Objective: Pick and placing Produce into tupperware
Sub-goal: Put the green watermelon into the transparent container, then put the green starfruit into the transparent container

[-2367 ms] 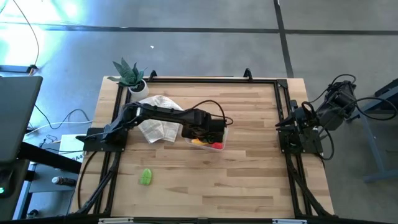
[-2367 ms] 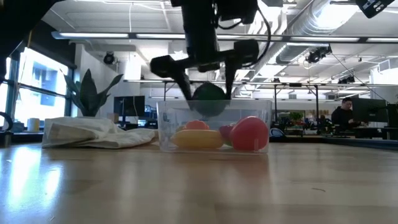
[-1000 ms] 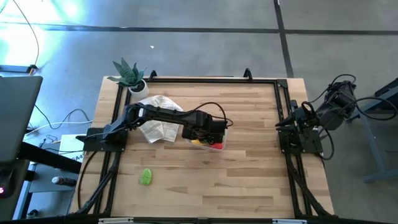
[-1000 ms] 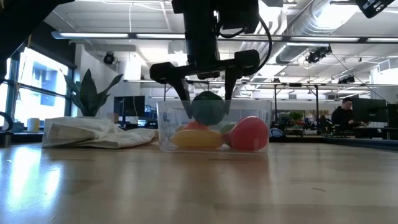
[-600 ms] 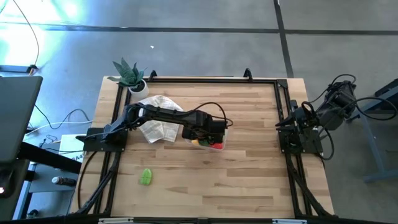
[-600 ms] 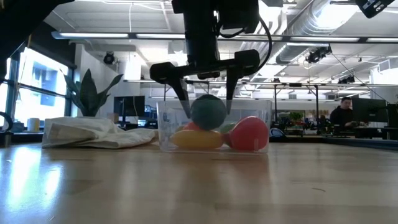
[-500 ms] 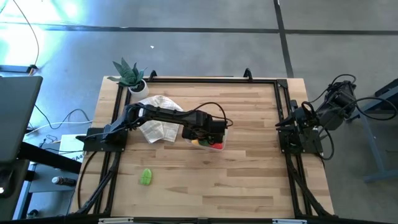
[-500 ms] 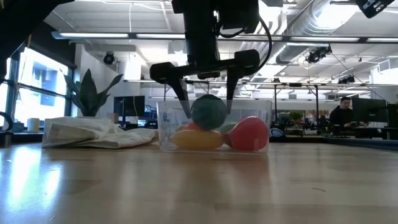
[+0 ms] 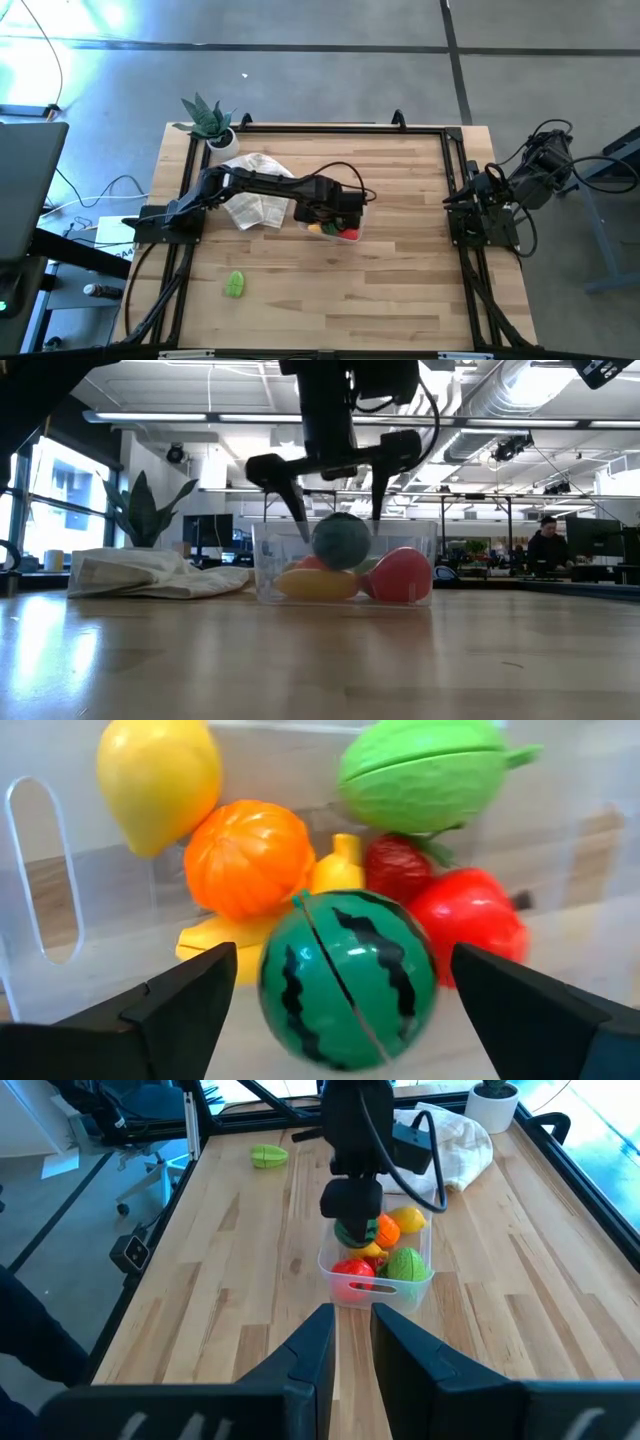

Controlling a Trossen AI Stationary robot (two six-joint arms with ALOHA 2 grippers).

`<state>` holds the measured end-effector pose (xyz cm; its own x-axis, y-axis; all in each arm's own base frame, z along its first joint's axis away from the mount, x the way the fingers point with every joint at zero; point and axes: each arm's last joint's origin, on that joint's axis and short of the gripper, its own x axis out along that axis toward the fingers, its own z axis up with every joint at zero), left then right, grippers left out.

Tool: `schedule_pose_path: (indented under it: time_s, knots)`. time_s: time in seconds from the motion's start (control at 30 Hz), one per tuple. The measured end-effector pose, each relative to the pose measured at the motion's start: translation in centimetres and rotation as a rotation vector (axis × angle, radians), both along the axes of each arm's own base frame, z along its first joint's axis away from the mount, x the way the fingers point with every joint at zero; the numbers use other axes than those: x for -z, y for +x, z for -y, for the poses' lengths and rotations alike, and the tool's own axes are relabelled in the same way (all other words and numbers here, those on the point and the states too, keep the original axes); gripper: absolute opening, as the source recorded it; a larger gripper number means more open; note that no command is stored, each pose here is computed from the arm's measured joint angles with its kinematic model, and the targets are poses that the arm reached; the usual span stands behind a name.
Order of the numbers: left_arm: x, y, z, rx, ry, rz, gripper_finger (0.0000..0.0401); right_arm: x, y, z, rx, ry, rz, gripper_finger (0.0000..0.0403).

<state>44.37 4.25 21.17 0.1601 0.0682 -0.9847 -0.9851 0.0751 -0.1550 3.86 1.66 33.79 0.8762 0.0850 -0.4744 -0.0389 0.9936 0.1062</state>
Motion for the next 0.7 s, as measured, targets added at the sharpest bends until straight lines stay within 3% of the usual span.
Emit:
schedule_pose_path:
  time_s: [0.37, 0.57, 0.7]
  knots:
    - [-4.4, -0.2, -0.1, 0.066, 0.045, 0.0, 0.0398, 0.0, 0.0, 0.0, 0.0, 0.0, 0.0, 0.0058]
    - [-8.1, -2.0, 0.1, 0.108, 0.037, -0.107, 0.0387, 0.0, 0.0, 0.0, 0.0, 0.0, 0.0, 0.0058]
    - [-9.9, -2.8, 0.2, 0.136, 0.041, -0.069, 0.0382, 0.0, 0.0, 0.0, 0.0, 0.0, 0.0, 0.0058]
